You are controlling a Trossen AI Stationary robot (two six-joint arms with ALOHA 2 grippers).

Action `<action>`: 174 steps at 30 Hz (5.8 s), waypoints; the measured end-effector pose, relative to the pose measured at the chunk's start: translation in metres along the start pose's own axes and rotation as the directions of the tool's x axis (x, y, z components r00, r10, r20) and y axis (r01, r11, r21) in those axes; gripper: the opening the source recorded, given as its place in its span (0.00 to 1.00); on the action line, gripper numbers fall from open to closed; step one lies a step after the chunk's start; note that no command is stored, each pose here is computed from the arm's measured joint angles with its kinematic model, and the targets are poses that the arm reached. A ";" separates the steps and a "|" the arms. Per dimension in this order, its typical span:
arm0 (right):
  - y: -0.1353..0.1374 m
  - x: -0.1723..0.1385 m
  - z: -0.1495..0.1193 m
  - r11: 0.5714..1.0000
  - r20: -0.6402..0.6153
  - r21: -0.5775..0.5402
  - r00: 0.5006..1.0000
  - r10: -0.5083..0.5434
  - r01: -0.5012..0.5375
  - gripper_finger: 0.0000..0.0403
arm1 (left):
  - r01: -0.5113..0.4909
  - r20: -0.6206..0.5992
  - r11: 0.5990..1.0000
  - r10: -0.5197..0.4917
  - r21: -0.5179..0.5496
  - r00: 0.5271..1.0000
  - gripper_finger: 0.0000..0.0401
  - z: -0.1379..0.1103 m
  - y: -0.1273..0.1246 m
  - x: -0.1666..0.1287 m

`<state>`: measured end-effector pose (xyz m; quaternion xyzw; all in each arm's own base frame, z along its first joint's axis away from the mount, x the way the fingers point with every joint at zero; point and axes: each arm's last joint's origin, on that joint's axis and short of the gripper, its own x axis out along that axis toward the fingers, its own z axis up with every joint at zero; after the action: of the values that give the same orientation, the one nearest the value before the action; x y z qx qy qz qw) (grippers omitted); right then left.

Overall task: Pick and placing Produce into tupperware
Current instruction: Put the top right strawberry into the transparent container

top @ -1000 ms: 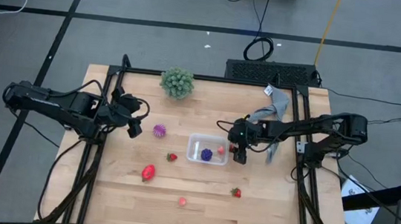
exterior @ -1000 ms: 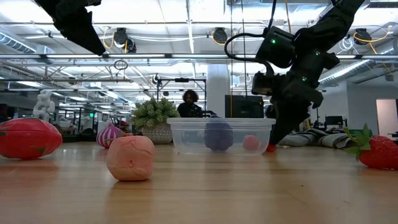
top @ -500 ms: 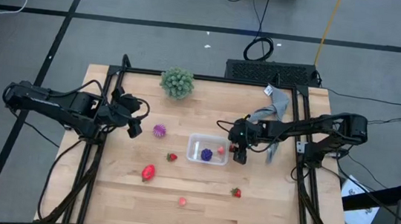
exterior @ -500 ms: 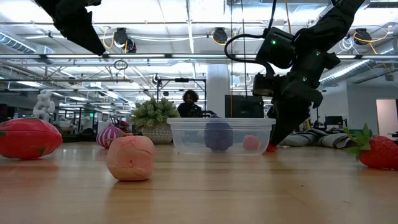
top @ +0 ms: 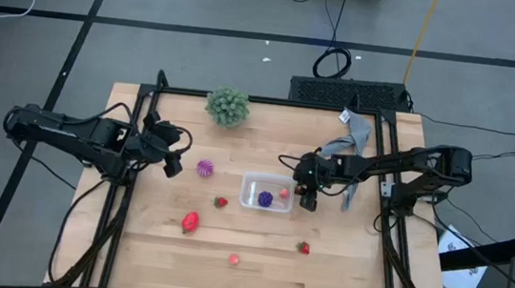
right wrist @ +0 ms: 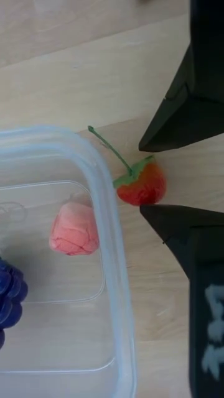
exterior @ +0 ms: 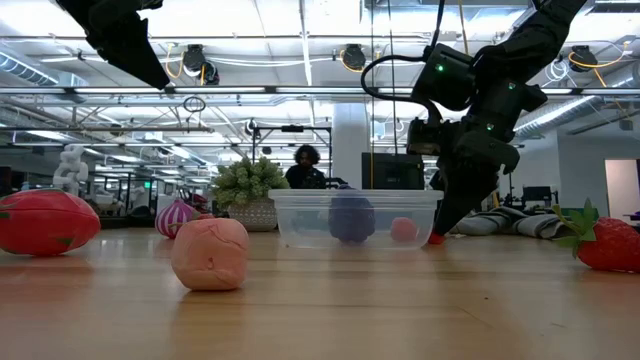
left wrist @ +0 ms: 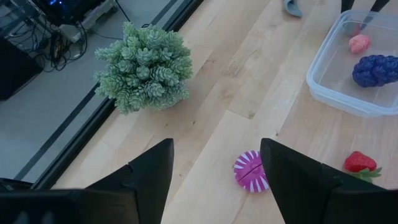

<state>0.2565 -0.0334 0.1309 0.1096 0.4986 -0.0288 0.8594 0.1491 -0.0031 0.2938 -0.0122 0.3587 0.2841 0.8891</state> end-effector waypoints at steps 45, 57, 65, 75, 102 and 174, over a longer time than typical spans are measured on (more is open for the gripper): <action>-0.002 -0.001 -0.010 0.997 -0.098 0.025 0.993 -0.066 0.069 0.23 | 0.000 0.000 1.000 0.000 0.004 1.000 0.61 0.000 0.000 0.000; -0.012 -0.002 -0.011 0.993 -0.118 0.089 0.991 -0.069 0.080 0.27 | 0.000 0.000 1.000 0.000 0.004 1.000 0.61 0.000 0.000 0.000; -0.013 -0.003 -0.011 0.993 -0.122 0.093 0.990 -0.068 0.079 0.42 | 0.000 0.000 1.000 0.000 0.011 1.000 0.61 0.000 0.000 0.000; -0.013 -0.002 -0.008 0.995 -0.086 0.064 0.994 -0.072 0.077 0.48 | -0.001 0.000 1.000 0.001 0.014 1.000 0.61 0.000 0.000 0.000; -0.014 -0.001 0.000 0.997 0.002 0.011 0.997 -0.080 0.080 0.48 | -0.008 0.003 1.000 0.008 0.011 1.000 0.61 0.000 0.000 0.000; -0.014 -0.003 -0.004 0.995 -0.050 0.044 0.995 -0.082 0.084 0.27 | -0.008 0.003 1.000 0.008 0.011 1.000 0.61 0.000 0.000 0.000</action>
<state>0.2495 -0.0459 0.1291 0.1091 0.5226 -0.0734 0.8424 0.1491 -0.0029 0.2939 -0.0053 0.3589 0.2857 0.8885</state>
